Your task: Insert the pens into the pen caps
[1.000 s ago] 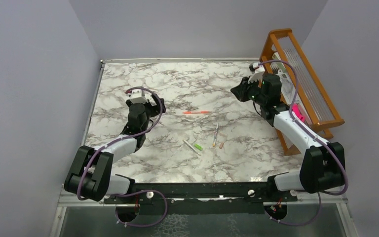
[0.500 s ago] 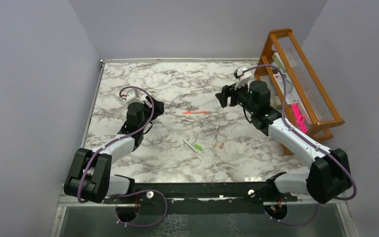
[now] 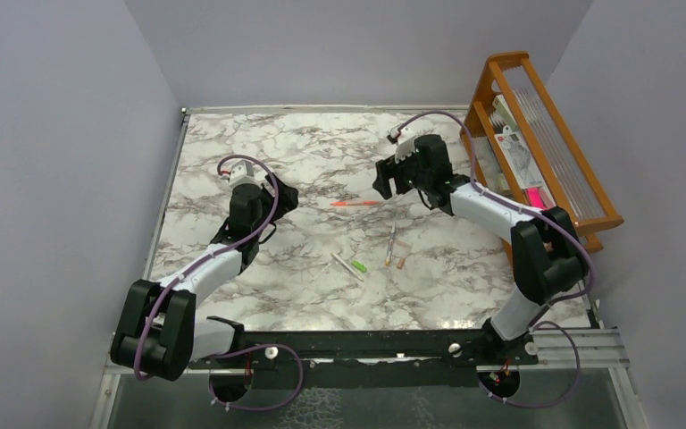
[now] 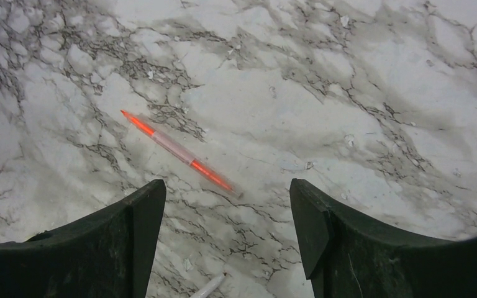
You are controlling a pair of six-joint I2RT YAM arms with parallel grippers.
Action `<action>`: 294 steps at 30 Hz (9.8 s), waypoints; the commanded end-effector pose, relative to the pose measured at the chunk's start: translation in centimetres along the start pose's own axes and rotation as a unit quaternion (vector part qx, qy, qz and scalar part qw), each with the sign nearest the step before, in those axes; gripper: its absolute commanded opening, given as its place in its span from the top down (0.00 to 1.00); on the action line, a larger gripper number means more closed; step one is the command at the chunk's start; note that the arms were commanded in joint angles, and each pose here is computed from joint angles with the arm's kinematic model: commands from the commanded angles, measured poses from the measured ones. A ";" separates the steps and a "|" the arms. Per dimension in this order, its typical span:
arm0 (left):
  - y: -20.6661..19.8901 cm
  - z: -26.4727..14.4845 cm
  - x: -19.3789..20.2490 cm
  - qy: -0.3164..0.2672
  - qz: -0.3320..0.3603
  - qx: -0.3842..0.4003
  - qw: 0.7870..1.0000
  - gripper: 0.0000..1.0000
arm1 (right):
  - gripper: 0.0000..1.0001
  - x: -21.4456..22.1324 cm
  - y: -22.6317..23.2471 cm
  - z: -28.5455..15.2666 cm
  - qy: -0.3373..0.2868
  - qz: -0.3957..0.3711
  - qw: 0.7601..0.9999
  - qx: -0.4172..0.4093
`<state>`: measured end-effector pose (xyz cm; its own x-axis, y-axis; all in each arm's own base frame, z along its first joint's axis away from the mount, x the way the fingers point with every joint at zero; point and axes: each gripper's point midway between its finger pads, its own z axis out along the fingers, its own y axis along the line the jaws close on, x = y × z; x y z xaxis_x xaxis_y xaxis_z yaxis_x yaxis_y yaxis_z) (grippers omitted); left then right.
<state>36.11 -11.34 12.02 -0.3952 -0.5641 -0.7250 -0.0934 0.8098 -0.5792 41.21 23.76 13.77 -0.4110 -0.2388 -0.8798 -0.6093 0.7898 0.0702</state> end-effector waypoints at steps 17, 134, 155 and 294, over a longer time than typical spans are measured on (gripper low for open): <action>-0.8 -0.2 0.0 0.017 0.012 -0.003 1.000 0.20 | 0.23 5.7 3.8 9.0 0.096 -0.091 0.989 -0.065; -19.6 -11.9 -3.5 -0.042 -0.071 0.575 0.814 0.61 | 0.99 -7.2 19.1 -8.8 -0.146 0.090 0.918 -0.356; -20.9 -12.7 -4.0 -0.047 -0.070 0.592 0.801 0.64 | 0.99 -7.5 19.8 -6.9 -0.138 0.117 0.908 -0.378; -15.7 -5.1 4.2 0.030 0.168 0.332 0.928 1.00 | 0.98 12.0 -5.9 0.4 0.146 0.270 0.910 0.279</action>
<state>31.36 -25.74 19.11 -0.3793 -0.2631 -0.8871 0.6136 0.6460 -0.4540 40.69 16.73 2.75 -0.7550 0.1941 -0.6263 0.1421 0.9809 0.1327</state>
